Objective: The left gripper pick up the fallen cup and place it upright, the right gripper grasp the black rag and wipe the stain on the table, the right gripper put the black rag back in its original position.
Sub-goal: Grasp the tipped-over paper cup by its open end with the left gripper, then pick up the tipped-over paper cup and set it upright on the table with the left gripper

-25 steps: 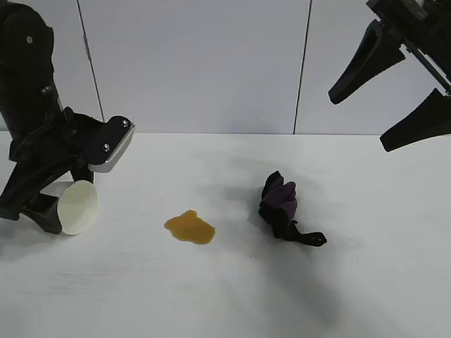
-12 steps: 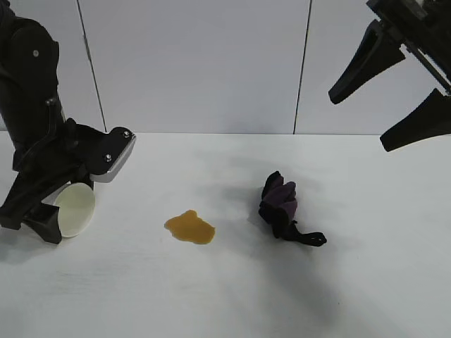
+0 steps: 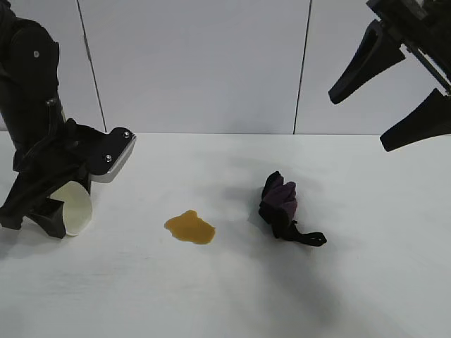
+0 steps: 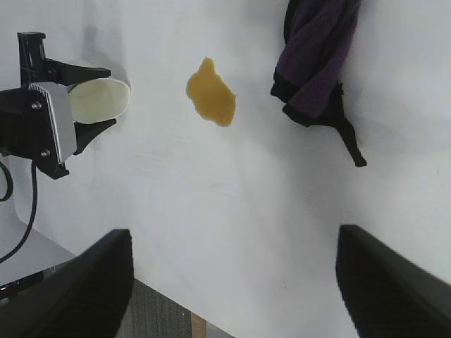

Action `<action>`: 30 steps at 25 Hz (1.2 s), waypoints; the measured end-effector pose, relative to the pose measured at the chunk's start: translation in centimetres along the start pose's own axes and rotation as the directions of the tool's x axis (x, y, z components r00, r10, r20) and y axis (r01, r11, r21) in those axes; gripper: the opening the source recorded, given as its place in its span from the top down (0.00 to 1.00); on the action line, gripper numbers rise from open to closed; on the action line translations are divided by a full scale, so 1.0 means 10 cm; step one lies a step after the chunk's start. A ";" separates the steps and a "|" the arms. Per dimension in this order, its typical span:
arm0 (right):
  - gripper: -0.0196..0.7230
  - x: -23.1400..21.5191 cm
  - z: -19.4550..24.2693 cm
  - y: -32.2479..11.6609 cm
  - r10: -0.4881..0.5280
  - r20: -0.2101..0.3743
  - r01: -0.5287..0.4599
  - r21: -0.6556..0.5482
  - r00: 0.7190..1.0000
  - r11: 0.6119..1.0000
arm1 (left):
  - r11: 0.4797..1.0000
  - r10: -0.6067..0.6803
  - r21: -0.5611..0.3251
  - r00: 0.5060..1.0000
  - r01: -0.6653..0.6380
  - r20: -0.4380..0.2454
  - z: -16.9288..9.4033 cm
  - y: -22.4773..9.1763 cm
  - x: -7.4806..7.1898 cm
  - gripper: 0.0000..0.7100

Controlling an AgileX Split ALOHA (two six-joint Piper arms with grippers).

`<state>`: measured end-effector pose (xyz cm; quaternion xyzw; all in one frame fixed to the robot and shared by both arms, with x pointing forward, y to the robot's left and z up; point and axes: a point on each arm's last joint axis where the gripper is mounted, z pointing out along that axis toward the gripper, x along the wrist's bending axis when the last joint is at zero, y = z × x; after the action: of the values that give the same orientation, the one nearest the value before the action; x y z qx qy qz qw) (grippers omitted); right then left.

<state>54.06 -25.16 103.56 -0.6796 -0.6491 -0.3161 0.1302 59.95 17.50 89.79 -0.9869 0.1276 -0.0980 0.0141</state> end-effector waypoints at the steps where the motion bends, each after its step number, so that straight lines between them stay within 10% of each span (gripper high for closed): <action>1: 0.24 0.00 0.00 0.00 0.000 0.000 0.000 0.000 1.000 1.000 | 1.000 -0.011 0.000 1.000 0.011 -0.001 0.00 0.00 0.00 0.36; 18: 0.24 0.00 0.00 0.00 0.000 0.000 0.000 0.000 1.000 1.000 | 0.916 -0.334 -0.257 0.940 0.307 -0.068 -0.52 0.18 0.54 0.37; 30: 0.24 0.00 0.00 0.00 0.000 0.000 0.000 0.000 1.000 1.000 | 0.577 -0.550 -0.667 0.828 0.471 0.109 -0.87 -0.37 0.62 0.37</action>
<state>54.06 -25.16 103.56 -0.6796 -0.6491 -0.3161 0.1302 65.02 19.49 99.72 -0.9111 -0.1354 -0.0995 -0.3763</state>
